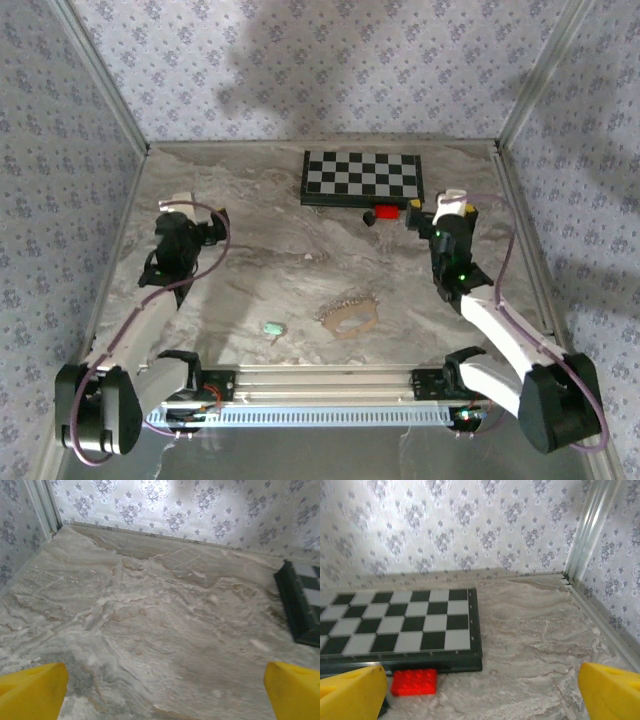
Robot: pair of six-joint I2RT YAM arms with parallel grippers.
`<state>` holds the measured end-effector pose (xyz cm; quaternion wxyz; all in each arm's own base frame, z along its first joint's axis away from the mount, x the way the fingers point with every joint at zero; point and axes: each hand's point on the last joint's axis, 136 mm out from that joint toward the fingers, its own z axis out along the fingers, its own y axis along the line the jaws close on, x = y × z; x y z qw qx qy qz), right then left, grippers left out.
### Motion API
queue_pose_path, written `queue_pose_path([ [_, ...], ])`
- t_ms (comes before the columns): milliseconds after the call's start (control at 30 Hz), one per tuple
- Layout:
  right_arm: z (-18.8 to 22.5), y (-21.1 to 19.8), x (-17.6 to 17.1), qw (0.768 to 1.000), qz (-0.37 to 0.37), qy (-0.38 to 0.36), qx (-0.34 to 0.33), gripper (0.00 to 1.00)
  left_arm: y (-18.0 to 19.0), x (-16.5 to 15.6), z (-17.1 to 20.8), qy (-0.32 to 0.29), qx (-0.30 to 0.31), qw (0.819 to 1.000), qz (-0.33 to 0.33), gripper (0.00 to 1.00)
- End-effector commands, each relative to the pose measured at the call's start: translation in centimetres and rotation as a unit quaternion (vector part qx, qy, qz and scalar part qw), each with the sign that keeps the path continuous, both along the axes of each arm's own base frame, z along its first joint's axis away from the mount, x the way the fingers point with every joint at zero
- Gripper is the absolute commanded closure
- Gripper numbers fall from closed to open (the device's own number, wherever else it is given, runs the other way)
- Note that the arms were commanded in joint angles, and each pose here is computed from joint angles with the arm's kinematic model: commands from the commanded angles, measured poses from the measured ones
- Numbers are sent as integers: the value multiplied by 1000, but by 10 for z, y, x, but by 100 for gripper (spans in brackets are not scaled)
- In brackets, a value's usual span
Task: Put the keys on the keyring
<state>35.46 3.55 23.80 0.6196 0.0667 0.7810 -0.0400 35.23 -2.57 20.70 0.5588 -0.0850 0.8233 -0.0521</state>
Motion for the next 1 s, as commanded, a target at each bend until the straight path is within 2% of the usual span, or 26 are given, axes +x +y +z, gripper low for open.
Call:
queue_pose_path([
  [0,-30,-2,-26,990,-28,131,50,0,-29,-27,-19,92,-76,992,-43,0],
  [133,-41,47,-37,976,77,198,53,1,-77,-47,-24,155,-119,969,-152,0],
  [267,-57,91,-58,944,163,282,43,1,-119,-68,-20,182,-134,946,-234,0],
  [367,-70,129,-82,905,243,347,37,1,-142,-78,-15,187,-171,926,-278,0],
  [500,-84,172,-133,841,339,422,-25,0,-158,-90,-7,189,-211,903,-322,0],
  [600,-92,200,-172,790,411,452,-56,1,-158,-97,-4,185,-215,901,-328,0],
  [700,-100,224,-202,755,465,458,-58,10,-155,-101,-3,183,-216,904,-322,0],
  [833,-111,236,-214,739,483,467,-47,23,-153,-103,-2,182,-213,905,-320,0],
  [967,-118,243,-213,741,485,464,-34,34,-154,-106,9,174,-218,902,-328,1],
])
